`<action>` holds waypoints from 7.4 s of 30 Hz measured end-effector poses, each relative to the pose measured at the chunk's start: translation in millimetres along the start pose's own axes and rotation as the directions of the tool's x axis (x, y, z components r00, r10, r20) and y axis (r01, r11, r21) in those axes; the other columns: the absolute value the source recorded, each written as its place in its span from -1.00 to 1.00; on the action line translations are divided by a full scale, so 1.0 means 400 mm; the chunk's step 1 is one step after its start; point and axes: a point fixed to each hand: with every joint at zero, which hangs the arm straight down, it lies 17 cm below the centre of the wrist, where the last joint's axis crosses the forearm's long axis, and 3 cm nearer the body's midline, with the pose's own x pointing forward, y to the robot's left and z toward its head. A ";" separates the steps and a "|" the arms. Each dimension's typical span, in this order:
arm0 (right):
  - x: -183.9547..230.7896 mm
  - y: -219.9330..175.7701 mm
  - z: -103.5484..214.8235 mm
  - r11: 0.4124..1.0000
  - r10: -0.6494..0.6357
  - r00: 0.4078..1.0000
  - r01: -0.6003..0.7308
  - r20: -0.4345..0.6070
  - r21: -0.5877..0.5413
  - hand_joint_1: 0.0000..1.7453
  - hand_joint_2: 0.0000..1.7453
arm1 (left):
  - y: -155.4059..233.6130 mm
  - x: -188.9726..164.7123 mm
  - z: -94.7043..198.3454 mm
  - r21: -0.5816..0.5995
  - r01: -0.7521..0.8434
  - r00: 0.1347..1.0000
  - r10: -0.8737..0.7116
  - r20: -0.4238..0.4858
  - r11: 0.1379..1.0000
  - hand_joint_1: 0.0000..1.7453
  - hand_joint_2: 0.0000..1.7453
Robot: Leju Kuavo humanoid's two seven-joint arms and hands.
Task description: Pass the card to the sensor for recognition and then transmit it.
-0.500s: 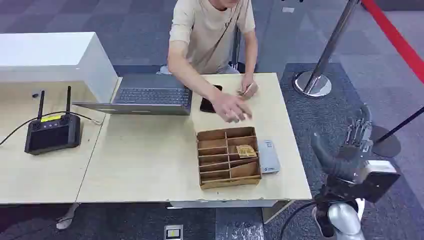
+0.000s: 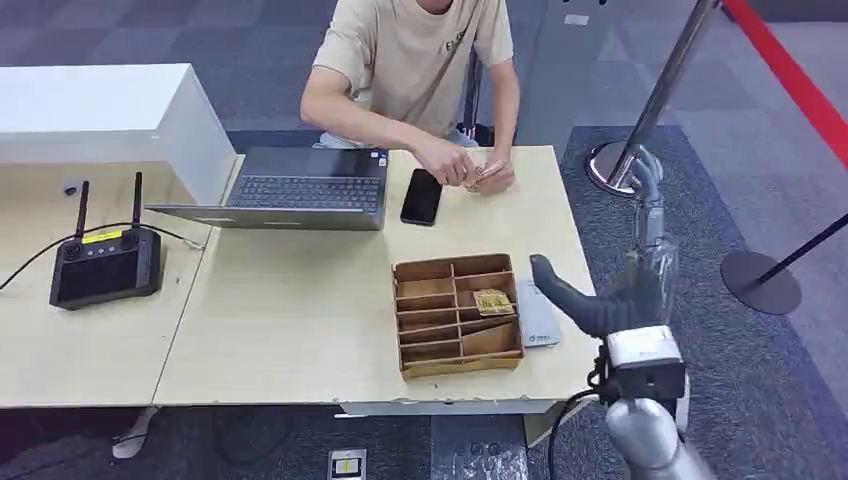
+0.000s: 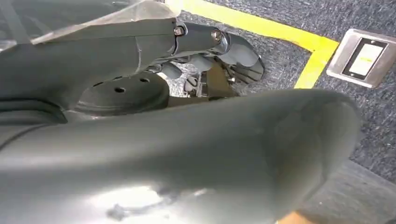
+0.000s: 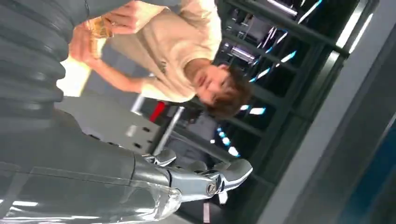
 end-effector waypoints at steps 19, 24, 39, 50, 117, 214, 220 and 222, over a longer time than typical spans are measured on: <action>0.104 0.245 -0.040 0.959 0.102 0.978 -0.146 0.184 0.241 -1.00 1.00 | -0.012 0.004 0.002 -0.023 0.091 0.996 -0.091 0.017 0.996 -1.00 -1.00; 0.064 0.288 -0.020 0.938 0.147 0.974 -0.192 0.170 0.289 -1.00 1.00 | -0.014 0.006 0.002 -0.026 0.093 0.995 -0.093 0.023 0.995 -1.00 -1.00; 0.000 0.354 0.025 0.891 0.240 0.955 -0.288 0.176 0.350 1.00 1.00 | -0.018 0.008 0.003 -0.033 0.096 0.995 -0.095 0.029 0.995 -1.00 -1.00; -0.013 0.370 0.043 0.884 0.244 0.954 -0.292 0.174 0.366 1.00 1.00 | -0.017 0.007 0.002 -0.032 0.102 0.994 -0.102 0.029 0.994 -1.00 -1.00; -0.611 0.222 0.172 0.972 0.050 0.784 0.105 -0.619 0.211 1.00 1.00 | -0.005 0.014 0.001 -0.014 0.102 0.994 -0.102 0.043 0.995 -1.00 -1.00; -0.710 0.067 0.418 0.841 0.527 0.612 -0.277 -0.589 0.465 1.00 1.00 | -0.059 -0.014 0.004 -0.004 0.080 0.996 -0.080 0.034 0.997 -1.00 -1.00; -0.605 0.104 0.305 0.960 0.220 0.794 -0.075 -0.567 0.269 1.00 1.00 | -0.063 -0.004 0.005 -0.010 0.098 0.993 -0.097 0.062 0.995 -1.00 -1.00; -0.549 0.095 0.244 0.984 0.105 0.855 -0.014 -0.508 0.180 1.00 1.00 | -0.065 -0.003 0.006 -0.013 0.120 0.991 -0.119 0.067 0.993 -1.00 -1.00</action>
